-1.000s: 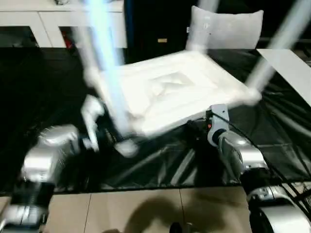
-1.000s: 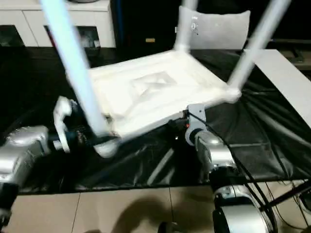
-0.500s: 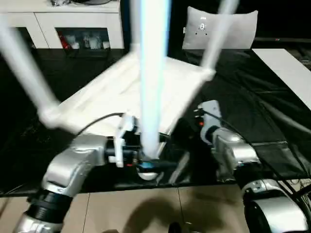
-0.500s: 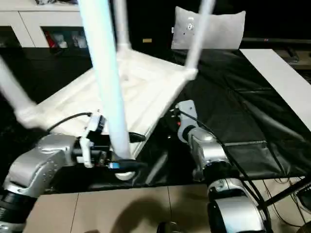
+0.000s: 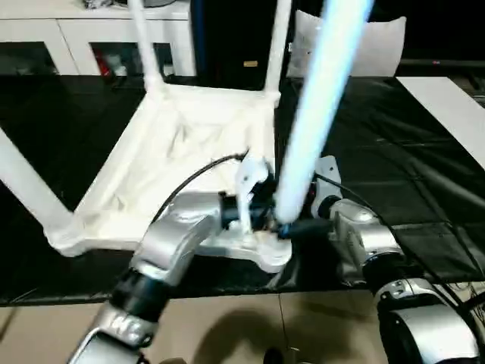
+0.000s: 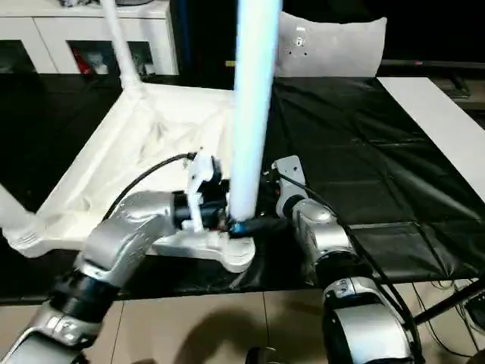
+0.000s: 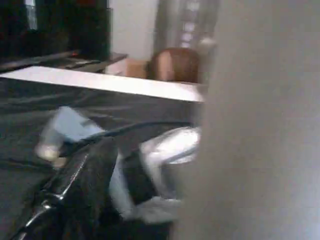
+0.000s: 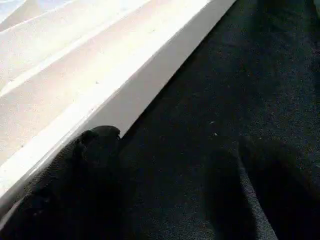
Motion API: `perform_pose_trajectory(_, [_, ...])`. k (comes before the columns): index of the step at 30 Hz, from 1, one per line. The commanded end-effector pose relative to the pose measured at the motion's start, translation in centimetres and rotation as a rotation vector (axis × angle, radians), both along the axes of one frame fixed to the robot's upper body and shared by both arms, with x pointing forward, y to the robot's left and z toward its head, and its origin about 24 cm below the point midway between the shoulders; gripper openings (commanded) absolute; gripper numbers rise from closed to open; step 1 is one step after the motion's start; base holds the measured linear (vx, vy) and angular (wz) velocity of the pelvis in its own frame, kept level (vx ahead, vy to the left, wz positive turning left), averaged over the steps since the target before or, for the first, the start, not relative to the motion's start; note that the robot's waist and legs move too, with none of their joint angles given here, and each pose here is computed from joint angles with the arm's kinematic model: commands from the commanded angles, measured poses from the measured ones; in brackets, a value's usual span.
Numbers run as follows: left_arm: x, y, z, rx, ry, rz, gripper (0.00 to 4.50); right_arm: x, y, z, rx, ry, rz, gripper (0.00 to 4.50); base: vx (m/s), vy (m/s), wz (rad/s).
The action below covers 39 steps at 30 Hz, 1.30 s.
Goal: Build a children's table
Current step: Rotate table base, then rotate leg to tighten
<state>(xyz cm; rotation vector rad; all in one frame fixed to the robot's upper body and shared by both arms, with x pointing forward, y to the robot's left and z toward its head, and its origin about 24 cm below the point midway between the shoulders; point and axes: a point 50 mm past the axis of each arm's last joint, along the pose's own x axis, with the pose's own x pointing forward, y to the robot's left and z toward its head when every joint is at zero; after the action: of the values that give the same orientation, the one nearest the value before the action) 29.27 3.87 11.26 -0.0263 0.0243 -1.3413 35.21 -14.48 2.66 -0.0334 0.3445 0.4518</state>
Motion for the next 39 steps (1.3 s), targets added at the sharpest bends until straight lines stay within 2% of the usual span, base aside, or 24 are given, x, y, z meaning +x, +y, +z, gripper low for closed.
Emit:
perform_pose_trajectory(1, [0.5,0.3,0.1,0.035,-0.042,0.050,4.47,-0.2,-0.9,0.2,0.003,-0.024,-0.008,4.50,0.000,0.000,0.00])
perform_pose_trajectory(2, [0.5,0.3,0.1,0.035,-0.042,0.050,4.47,-0.2,-0.9,0.2,0.003,-0.024,-0.008,4.50,0.000,0.000,0.00])
perform_pose_trajectory(3, [0.3,1.8,-0.8,0.112,-0.056,0.060,4.47,-0.6,-2.6,0.9,-0.007,-0.065,0.006,4.50,0.000,0.000,0.00])
perform_pose_trajectory(4, [0.0,2.6,-1.2,0.150,-0.059,0.049,4.47,-0.9,-3.1,1.3,-0.005,-0.084,0.036,4.50,0.000,0.000,0.00])
perform_pose_trajectory(8, [-0.6,4.2,-2.2,0.222,-0.043,0.017,4.47,-1.7,-4.0,2.1,0.001,-0.116,0.115,4.50,0.000,0.000,0.00])
perform_pose_trajectory(9, [-0.9,5.7,-3.2,0.295,-0.035,-0.019,4.47,-2.7,-4.9,2.7,-0.022,-0.134,0.203,4.50,0.000,0.000,0.00])
perform_pose_trajectory(10, [-1.1,6.2,-3.5,0.322,-0.034,-0.033,4.47,-3.0,-5.2,2.9,-0.035,-0.136,0.231,4.50,0.000,0.000,0.00])
perform_pose_trajectory(13, [-0.9,7.8,-4.6,0.452,-0.064,-0.059,4.12,-4.1,-6.2,3.6,-0.060,-0.143,0.308,4.50,0.000,0.000,0.00])
perform_pose_trajectory(15, [-0.8,8.3,-4.8,0.483,-0.067,-0.065,4.12,-4.6,-6.6,3.9,-0.066,-0.144,0.341,4.50,0.000,0.000,0.00])
perform_pose_trajectory(16, [-0.7,8.5,-4.9,0.492,-0.062,-0.070,3.82,-4.9,-6.7,4.1,-0.067,-0.144,0.358,4.50,0.000,0.000,0.00])
perform_pose_trajectory(18, [-0.3,9.2,-4.9,0.549,-0.064,-0.098,3.72,-6.1,-7.1,5.0,-0.066,-0.140,0.453,4.50,0.000,0.000,0.00])
perform_pose_trajectory(22, [0.8,9.6,-4.6,0.569,-0.068,-0.105,3.37,-8.1,-7.0,5.8,-0.044,-0.093,0.614,4.50,0.000,0.000,0.00])
perform_pose_trajectory(25, [1.0,9.7,-4.6,0.576,-0.062,-0.131,3.07,-9.0,-6.9,5.9,-0.026,-0.064,0.674,4.50,0.000,0.000,0.00])
perform_pose_trajectory(26, [1.2,9.8,-4.6,0.579,-0.053,-0.146,2.97,-9.7,-6.7,6.0,-0.020,-0.038,0.721,4.50,0.000,0.000,0.00])
perform_pose_trajectory(39, [1.4,9.9,-5.3,0.586,0.009,-0.212,2.04,-10.6,-6.1,6.5,-0.002,-0.007,0.752,4.50,0.000,0.000,0.00])
